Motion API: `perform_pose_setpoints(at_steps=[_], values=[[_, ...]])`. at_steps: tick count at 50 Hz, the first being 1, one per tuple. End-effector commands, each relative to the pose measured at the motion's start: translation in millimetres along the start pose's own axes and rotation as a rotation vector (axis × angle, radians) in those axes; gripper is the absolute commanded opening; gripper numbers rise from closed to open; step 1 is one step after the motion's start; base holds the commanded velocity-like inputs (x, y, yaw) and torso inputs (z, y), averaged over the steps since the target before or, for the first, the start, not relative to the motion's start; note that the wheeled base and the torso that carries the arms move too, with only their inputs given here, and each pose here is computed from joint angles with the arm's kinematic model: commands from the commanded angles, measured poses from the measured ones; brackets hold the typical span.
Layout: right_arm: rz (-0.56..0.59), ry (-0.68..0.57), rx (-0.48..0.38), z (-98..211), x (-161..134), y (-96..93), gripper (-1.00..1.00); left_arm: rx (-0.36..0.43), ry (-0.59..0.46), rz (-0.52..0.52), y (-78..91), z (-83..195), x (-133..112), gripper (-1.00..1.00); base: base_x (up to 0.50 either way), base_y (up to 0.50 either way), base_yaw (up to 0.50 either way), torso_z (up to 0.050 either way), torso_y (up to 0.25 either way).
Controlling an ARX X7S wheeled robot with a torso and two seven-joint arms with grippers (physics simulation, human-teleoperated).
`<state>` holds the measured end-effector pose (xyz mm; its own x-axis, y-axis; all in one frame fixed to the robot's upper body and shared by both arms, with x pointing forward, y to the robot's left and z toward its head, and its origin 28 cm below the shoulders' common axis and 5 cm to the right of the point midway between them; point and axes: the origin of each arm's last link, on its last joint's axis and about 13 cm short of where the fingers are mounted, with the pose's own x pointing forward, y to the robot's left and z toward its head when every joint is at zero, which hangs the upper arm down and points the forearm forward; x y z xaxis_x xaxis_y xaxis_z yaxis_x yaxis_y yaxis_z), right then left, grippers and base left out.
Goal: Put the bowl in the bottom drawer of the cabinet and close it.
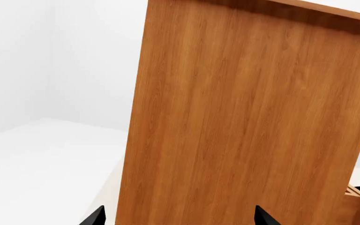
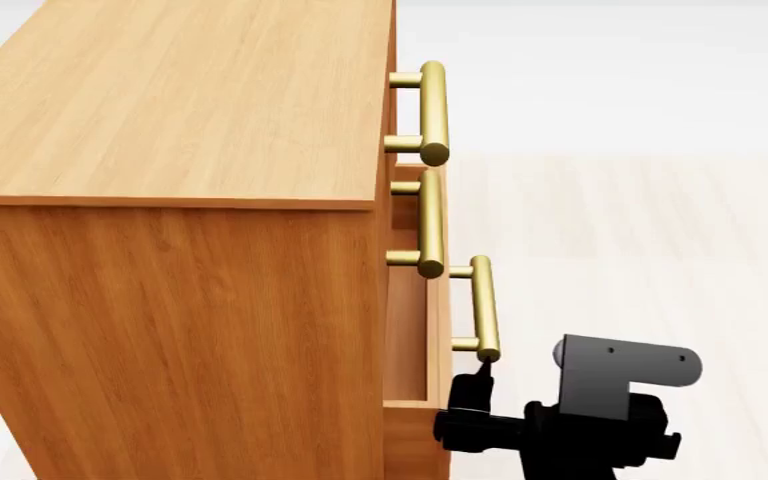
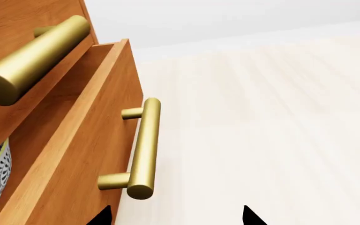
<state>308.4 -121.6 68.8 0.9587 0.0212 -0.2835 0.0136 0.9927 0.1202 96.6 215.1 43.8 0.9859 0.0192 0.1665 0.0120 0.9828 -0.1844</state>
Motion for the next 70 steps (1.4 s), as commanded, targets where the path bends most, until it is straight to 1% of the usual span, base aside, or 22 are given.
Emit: perform_pose_setpoints(at_steps=[1,22,70], values=[[-0.091,0.023,-0.098,-4.4,1.4,-10.8,1.00,-0.001,-0.001,0.000,-0.5,2.3,-0.6,1.00,0.00,0.00,0.00,0.000,0.000],[-0.077,0.035,-0.097,-9.3,2.6,-5.9,1.00,-0.002,-0.001,0.001,-0.5,0.7,-0.2,1.00,0.01,0.00,0.00,-0.001,0.000],[0.005,0.051,-0.118,-14.3,2.7,19.0,1.00,-0.003,-0.001,0.003,0.3,0.1,-0.3,1.00,0.00,0.00,0.00,-0.001,0.000]])
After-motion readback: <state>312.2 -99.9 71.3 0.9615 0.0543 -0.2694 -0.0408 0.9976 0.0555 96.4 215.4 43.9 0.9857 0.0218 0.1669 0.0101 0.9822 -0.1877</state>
